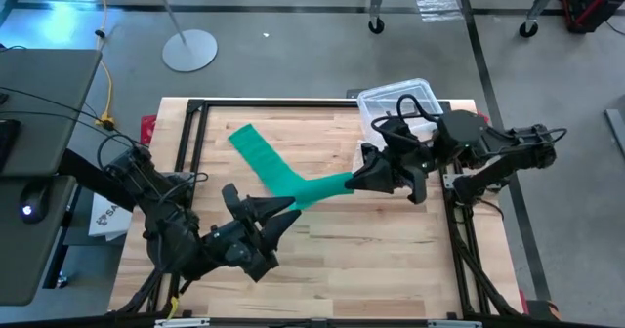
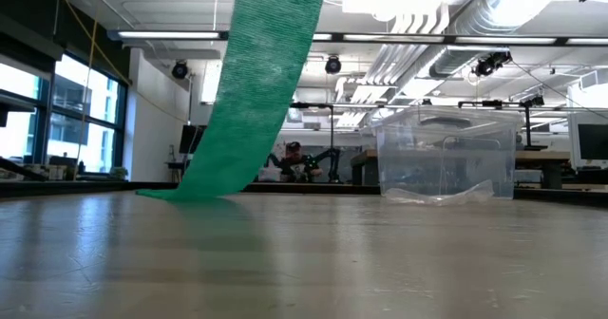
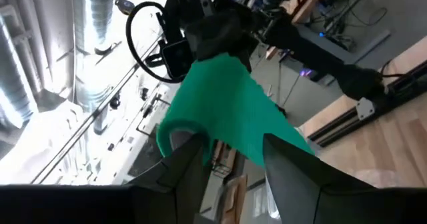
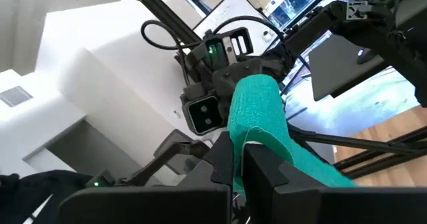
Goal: Roll bandage
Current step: Roll the green bandage
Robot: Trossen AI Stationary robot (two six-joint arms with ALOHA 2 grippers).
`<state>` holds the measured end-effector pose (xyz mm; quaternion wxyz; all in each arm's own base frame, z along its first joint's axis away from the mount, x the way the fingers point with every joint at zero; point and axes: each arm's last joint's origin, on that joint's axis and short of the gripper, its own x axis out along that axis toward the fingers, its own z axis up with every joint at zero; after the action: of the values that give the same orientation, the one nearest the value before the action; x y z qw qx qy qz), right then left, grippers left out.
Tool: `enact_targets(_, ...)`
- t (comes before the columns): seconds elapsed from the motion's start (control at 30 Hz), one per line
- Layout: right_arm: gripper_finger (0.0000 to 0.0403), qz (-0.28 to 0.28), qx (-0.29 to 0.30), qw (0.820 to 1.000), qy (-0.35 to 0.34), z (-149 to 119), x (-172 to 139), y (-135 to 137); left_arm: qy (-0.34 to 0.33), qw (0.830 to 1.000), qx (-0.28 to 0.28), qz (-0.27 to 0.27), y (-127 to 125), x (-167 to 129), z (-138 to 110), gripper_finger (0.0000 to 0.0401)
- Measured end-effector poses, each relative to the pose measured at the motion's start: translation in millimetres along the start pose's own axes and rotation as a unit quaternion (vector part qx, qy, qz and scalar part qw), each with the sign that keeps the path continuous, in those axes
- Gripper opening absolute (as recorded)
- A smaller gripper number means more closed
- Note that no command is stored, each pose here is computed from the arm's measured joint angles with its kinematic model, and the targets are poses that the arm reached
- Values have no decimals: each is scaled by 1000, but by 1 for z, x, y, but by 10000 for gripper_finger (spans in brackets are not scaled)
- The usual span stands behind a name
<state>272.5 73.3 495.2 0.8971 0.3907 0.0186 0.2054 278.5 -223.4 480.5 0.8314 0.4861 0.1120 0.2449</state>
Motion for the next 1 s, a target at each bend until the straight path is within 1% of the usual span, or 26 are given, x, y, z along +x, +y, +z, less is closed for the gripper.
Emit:
enact_targets(0.23, 5, 9, 7, 1000, 2, 0, 0, 1, 6, 1000, 7, 3, 1, 2, -1, 149)
enact_targets(0.63, 5, 24, 9, 1000, 17, 0, 0, 1, -9, 1000, 8, 0, 2, -4, 2, 149)
enact_targets(0.83, 5, 24, 15, 999, 18, 2, -1, 0, -17, 999, 36, 0, 2, 2, 1, 149)
enact_targets(1.0, 5, 25, 18, 999, 16, 3, -2, 1, -12, 999, 46, 5, 4, 11, -2, 149)
